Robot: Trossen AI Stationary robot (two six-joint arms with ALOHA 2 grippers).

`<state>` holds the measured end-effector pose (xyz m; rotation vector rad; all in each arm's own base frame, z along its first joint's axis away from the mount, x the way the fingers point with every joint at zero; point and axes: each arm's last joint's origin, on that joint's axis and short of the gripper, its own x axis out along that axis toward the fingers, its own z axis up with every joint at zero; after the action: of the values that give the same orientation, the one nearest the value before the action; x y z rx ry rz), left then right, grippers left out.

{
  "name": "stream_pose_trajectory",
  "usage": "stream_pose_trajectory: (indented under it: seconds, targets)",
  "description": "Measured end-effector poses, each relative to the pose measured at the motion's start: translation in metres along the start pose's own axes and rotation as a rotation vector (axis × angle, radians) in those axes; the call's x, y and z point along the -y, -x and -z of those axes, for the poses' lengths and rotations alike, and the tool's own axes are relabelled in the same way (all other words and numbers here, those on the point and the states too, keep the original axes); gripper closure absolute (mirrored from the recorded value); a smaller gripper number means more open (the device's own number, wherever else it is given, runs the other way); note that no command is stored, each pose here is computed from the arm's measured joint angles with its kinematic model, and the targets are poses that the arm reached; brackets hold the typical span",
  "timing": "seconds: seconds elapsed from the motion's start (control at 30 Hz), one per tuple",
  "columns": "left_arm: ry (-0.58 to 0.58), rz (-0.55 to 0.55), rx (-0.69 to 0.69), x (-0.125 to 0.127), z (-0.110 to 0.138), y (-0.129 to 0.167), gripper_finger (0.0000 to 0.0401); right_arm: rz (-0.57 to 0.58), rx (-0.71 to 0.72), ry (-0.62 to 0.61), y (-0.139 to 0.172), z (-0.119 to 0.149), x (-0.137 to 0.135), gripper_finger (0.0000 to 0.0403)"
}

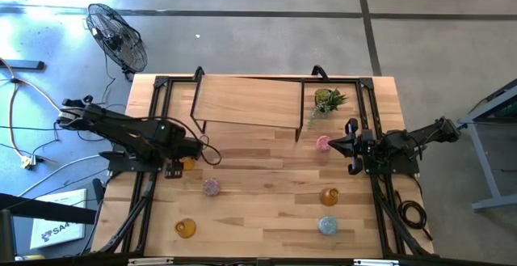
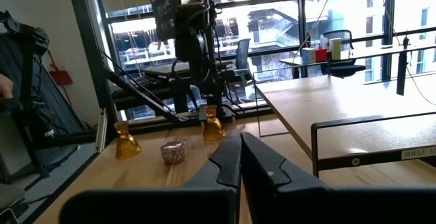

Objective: Pick & Place candle stick holders
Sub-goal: Put the top left yellow glass candle holder on the shelf

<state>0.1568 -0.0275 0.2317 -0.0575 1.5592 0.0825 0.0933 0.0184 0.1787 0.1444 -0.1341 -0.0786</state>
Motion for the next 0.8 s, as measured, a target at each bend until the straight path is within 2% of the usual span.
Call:
stream_pose_trajectory:
  seconds: [0.37,0.8]
  targets:
    - [0.001,-0.021,0.02,-0.001,0.0,-0.022,0.013,0.0,0.0,0.0,0.0,0.0,0.0,0.04]
    - [0.039,-0.025,0.034,0.0,-0.001,-0.023,0.0132,0.0,0.0,0.0,0.0,0.0,0.0,0.0399]
